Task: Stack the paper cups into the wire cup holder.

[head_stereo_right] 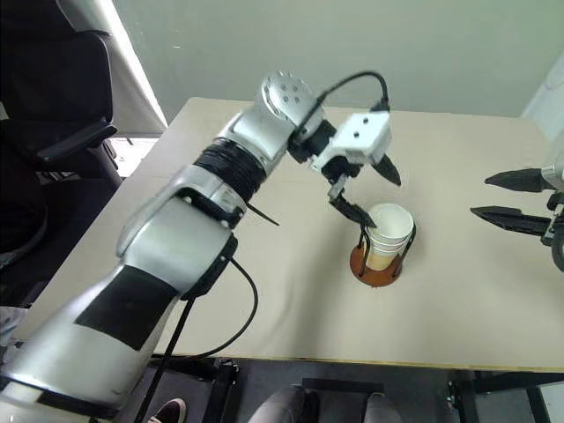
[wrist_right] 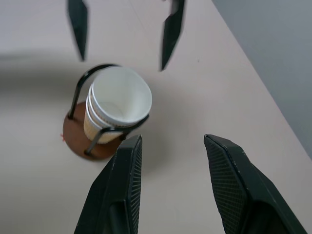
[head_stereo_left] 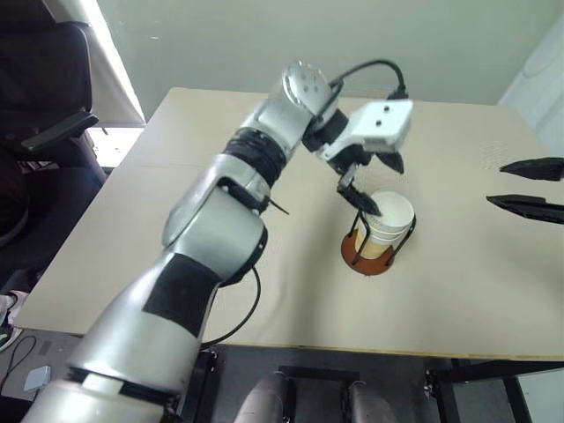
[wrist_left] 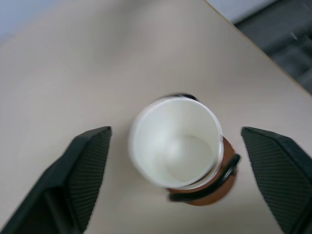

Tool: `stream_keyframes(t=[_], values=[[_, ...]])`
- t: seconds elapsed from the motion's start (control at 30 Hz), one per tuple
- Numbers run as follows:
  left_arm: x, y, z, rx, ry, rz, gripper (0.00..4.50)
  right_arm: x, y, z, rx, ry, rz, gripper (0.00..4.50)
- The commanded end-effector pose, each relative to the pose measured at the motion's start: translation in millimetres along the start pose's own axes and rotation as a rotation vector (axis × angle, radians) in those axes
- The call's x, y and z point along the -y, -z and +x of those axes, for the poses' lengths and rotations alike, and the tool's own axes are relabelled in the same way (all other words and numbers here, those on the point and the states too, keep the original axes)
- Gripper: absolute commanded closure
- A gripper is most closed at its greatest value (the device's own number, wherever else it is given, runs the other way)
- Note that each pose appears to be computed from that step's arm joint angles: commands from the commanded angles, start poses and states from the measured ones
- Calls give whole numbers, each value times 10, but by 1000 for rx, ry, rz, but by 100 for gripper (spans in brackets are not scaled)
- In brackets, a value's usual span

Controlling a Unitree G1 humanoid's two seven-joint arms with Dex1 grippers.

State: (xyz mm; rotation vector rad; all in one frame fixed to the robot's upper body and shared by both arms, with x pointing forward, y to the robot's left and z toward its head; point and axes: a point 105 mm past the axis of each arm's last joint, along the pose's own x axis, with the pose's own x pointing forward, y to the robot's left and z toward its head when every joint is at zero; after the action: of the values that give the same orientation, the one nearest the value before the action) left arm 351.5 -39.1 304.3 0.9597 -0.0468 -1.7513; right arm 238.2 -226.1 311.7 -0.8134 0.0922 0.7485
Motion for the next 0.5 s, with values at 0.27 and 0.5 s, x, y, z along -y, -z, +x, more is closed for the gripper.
stream_keyframes(t=[0.27, 0.5], values=[[-30, 474, -1198, 246, -509, -329, 3, 114, 195, 468, 181, 44, 236, 250], [486, 1054, -1703, 289, -916, -543, 3, 535, 719, 790, 183, 293, 545, 250]])
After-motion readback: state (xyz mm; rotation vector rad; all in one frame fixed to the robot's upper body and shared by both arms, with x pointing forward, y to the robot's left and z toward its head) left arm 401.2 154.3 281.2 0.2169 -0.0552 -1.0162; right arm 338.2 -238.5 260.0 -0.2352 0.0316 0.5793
